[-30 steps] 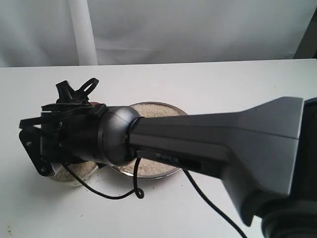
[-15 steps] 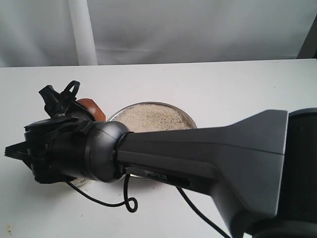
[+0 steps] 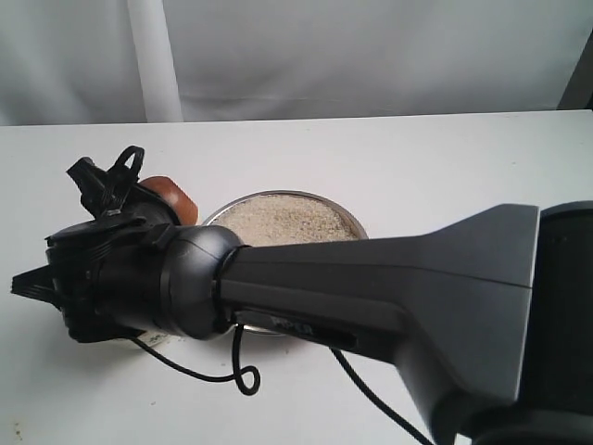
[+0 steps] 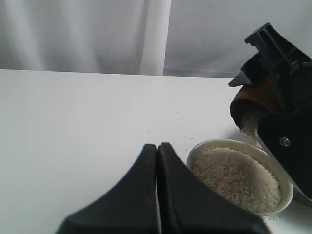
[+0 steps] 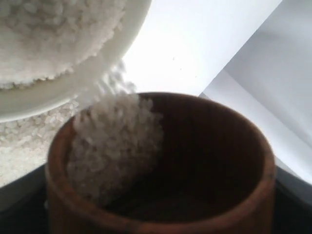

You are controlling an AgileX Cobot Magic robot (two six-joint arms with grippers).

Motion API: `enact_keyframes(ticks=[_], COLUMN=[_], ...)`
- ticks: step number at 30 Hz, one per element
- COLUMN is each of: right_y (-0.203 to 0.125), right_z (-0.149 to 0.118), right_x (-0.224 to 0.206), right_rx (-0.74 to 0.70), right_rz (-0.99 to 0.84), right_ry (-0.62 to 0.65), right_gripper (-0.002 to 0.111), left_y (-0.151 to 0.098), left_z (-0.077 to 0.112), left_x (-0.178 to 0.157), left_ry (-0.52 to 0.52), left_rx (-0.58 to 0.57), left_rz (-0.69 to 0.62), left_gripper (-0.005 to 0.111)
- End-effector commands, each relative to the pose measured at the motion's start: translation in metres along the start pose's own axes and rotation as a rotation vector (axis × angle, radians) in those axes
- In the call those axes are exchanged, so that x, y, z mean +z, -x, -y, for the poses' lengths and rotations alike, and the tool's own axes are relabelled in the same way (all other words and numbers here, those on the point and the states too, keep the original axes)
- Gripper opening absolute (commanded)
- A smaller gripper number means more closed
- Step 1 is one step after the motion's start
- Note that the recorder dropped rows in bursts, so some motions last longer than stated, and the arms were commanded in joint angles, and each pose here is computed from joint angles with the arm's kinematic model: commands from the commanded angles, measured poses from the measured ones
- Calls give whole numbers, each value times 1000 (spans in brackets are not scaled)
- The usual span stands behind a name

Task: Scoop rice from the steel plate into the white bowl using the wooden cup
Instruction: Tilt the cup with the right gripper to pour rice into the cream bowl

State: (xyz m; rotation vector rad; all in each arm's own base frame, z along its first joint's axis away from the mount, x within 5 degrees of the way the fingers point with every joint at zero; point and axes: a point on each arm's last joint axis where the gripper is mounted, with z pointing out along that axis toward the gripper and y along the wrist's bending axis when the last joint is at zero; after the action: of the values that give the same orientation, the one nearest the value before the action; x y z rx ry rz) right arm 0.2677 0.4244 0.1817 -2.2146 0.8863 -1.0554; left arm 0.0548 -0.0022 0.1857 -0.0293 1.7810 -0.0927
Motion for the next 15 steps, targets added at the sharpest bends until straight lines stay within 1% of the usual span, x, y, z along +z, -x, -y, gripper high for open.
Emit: enact_keyframes(ticks=[1,4,10,15], right_y=[0,3,3,7], right_z=[6,7,8,10], right_x=[-6,-9,-9,-13], right_rx=[-42,-76,-84,-119], right_rz=[-20,-21,-30,-32], right_ry=[-35,-48,-52,-76], right_gripper=[0,0,0,0], left_y=[2,2,2,2], left_z=[0,0,0,0], left_x=[0,0,0,0], left_ry=[-7,-7,-7,-7], left_rx=[-7,-7,-7,-5], left_rz=[11,11,11,11], left_gripper=[0,0,0,0])
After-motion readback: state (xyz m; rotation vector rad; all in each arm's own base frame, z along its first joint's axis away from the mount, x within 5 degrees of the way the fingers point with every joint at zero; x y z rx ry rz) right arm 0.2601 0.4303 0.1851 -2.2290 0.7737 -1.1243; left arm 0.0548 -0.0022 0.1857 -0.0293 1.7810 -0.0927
